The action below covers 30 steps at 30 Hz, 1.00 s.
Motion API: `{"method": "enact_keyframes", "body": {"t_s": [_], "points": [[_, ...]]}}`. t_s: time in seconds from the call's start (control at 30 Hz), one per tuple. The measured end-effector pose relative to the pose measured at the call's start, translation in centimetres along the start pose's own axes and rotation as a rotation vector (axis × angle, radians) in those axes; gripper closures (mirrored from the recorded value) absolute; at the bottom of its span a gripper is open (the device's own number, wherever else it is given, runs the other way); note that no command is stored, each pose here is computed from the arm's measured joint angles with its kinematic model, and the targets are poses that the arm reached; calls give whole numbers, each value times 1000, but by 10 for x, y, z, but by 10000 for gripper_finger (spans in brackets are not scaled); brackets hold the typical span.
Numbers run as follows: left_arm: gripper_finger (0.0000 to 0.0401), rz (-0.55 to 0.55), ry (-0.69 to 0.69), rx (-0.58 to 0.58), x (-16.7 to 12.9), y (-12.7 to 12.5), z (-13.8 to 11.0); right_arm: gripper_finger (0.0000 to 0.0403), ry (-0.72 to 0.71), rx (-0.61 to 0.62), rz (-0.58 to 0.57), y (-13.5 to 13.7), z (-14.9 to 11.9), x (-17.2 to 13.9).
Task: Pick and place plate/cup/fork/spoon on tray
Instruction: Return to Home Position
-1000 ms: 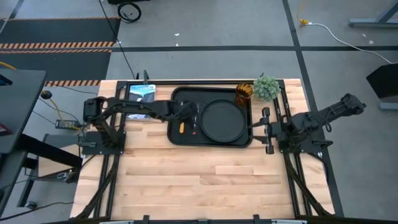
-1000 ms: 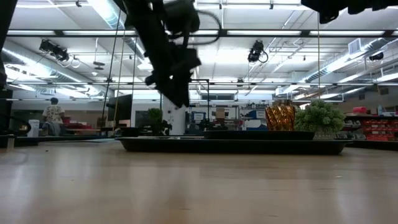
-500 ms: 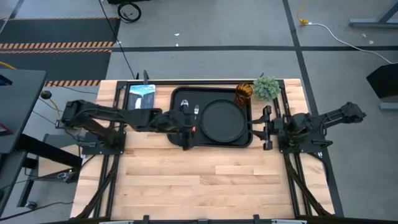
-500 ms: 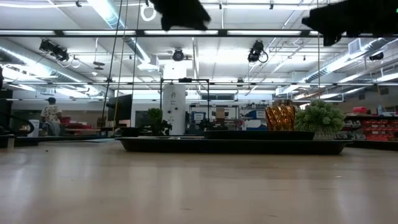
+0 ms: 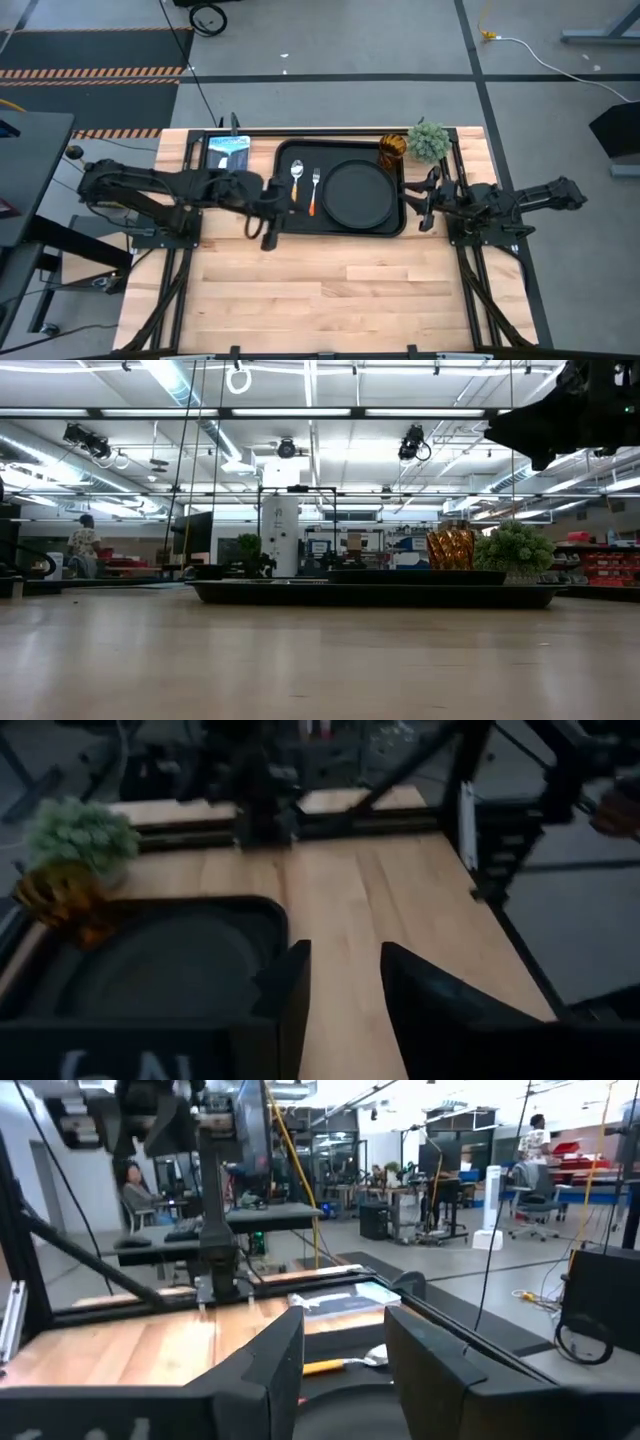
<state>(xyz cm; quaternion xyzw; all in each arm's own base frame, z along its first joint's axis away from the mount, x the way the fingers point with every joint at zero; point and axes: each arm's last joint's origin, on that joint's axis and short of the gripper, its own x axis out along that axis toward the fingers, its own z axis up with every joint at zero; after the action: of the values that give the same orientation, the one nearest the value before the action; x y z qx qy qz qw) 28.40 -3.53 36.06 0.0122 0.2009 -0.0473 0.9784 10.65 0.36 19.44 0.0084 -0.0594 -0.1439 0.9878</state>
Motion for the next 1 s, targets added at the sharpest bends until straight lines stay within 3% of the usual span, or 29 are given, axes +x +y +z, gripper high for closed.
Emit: {"method": "enact_keyframes", "body": {"t_s": [0.13, 0.33, 0.5, 0.7, 1.0], "points": [[283, -38, 10, 10, -9, -11, -16, 265, -25, 34, -2, -2, 3, -3], [303, -61, 67, -67, -19, -16, -71, 301, -38, 76, -6, -3, 4, -6], [319, -67, 11, -124, -38, -14, -105, 322, -62, 98, -116, -7, 6, -8], [339, -73, -57, -115, -59, -11, -127, 325, -66, 99, -147, -8, 7, -8], [362, -66, -190, -60, -87, -7, -134, 324, -77, 104, -141, -8, 8, -8]]}}
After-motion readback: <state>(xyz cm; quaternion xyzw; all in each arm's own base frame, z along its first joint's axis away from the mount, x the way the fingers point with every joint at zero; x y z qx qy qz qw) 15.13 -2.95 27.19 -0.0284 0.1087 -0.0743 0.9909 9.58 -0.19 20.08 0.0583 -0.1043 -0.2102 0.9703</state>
